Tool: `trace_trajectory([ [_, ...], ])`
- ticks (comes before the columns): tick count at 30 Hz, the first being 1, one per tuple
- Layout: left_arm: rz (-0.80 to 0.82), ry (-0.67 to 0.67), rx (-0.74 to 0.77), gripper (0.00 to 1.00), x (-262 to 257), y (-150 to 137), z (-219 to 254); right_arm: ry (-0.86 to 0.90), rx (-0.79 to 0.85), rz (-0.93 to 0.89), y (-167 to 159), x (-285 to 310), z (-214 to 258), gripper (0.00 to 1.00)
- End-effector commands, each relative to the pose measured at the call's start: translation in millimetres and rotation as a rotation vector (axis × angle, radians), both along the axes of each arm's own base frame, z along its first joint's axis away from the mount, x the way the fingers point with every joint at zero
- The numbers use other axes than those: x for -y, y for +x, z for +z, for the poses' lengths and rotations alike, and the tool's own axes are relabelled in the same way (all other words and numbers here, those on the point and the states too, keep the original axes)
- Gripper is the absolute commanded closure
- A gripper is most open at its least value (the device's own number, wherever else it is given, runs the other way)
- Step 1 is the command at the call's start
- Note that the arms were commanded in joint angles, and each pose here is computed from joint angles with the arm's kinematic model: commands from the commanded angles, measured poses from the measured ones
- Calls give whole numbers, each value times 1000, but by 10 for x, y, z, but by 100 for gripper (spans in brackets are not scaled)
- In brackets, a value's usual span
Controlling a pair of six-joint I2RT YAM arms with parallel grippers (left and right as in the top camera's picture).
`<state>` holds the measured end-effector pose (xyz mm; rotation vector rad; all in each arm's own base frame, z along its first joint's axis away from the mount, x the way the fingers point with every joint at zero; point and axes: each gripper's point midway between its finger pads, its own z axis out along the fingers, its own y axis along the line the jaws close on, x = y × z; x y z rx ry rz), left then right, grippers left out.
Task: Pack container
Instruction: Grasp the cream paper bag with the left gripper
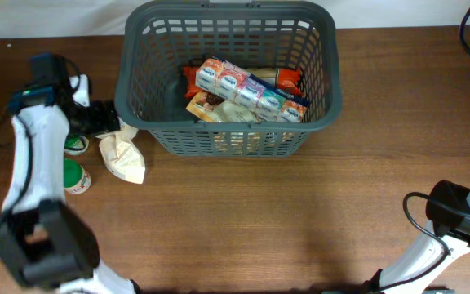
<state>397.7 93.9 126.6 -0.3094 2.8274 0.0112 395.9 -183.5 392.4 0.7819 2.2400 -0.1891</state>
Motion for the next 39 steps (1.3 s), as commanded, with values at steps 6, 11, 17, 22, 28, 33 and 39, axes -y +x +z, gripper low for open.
trace_trajectory([
  [6, -80, -108, -230, 4, 138, -16, -1052, 12, 10, -5, -17, -11, 19, 1],
  [11, -114, -112, -262, 4, 166, 3, -1314, 12, 10, -5, -17, -10, 19, 1],
  [17, -126, -169, -274, 92, 265, -12, -1340, 12, 10, -5, -17, -10, 19, 1],
  [22, -143, -226, -233, 98, 367, 125, -953, 12, 10, -5, -17, -10, 19, 1],
  [28, -169, -157, -40, 98, 302, 440, 202, 12, 10, -5, -17, -10, 19, 1],
  [33, -223, 8, 216, 98, 170, 578, 1374, 12, 10, -5, -17, -10, 19, 1],
  [39, -391, 215, 546, 98, 287, 595, 2594, 12, 10, -5, -17, -10, 19, 1],
])
